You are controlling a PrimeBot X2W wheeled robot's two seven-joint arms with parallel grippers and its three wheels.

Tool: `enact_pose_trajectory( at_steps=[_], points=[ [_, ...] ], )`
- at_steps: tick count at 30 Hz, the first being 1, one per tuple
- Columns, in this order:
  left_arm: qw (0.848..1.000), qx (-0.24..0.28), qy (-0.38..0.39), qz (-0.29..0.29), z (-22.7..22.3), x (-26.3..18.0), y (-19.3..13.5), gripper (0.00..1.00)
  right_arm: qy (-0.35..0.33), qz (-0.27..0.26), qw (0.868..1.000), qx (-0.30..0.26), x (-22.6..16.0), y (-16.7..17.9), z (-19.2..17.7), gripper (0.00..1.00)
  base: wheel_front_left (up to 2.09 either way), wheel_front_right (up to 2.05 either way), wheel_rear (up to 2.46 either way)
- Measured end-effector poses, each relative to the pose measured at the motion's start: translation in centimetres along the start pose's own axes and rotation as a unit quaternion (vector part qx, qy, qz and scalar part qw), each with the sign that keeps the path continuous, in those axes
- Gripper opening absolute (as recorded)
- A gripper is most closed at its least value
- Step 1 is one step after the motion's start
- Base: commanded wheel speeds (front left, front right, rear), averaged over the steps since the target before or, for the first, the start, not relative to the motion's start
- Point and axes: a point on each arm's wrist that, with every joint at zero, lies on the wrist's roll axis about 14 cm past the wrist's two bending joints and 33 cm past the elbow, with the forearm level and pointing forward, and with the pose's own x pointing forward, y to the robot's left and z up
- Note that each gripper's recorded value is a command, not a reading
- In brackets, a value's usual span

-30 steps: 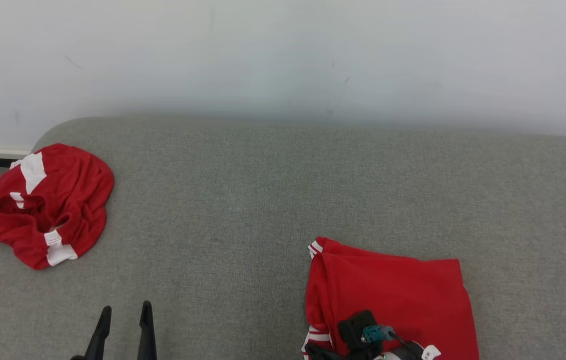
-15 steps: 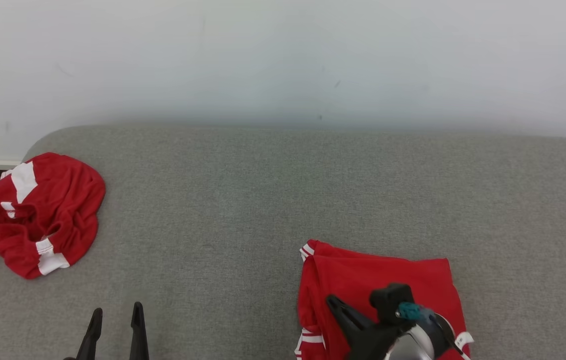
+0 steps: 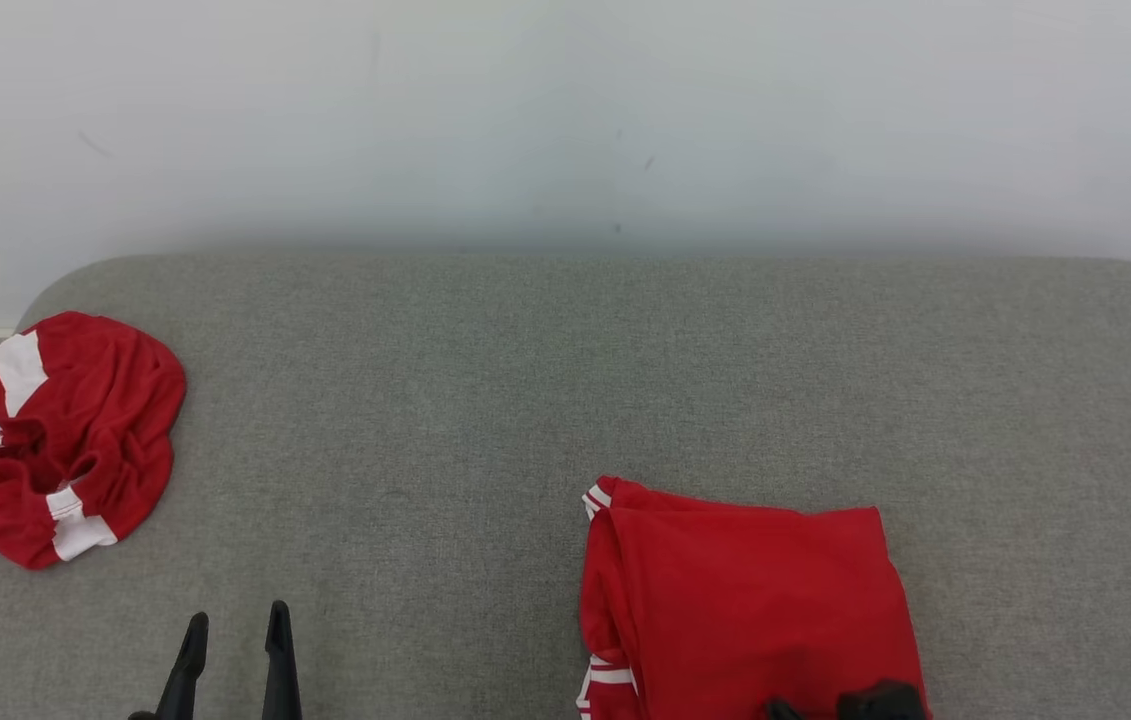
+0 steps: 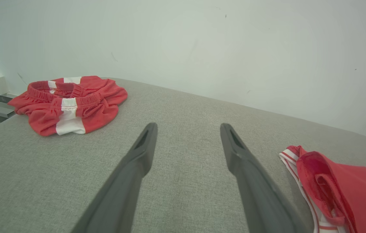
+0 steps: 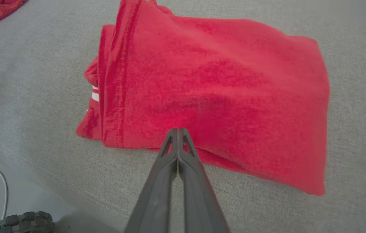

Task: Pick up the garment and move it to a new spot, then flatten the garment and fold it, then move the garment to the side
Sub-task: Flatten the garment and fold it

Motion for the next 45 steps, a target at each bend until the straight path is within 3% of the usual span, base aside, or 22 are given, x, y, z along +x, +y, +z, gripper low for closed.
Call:
enact_pose_trajectory(
  at_steps=[14,31,39,45],
  points=[
    [1.000,0.004,0.003,0.019,-0.1,-0.3,1.4,1.00,0.069,0.042,0.996,-0.025,3.0,1.7,-2.9,0.00,0.00,0.00,0.00],
    [1.000,0.004,0.004,0.029,-0.1,-0.8,2.0,1.00,0.052,0.138,0.988,-0.041,5.7,7.1,-0.8,0.00,0.00,0.00,0.00],
    [0.999,0.005,-0.005,0.035,0.4,-1.3,2.4,1.00,-0.026,0.171,0.985,0.027,4.8,9.1,3.2,0.00,0.00,0.00,0.00],
    [0.999,0.007,-0.010,0.037,0.7,-1.4,2.5,1.00,-0.145,0.120,0.979,0.081,3.6,5.3,8.8,0.00,0.00,0.00,0.00]
  ],
)
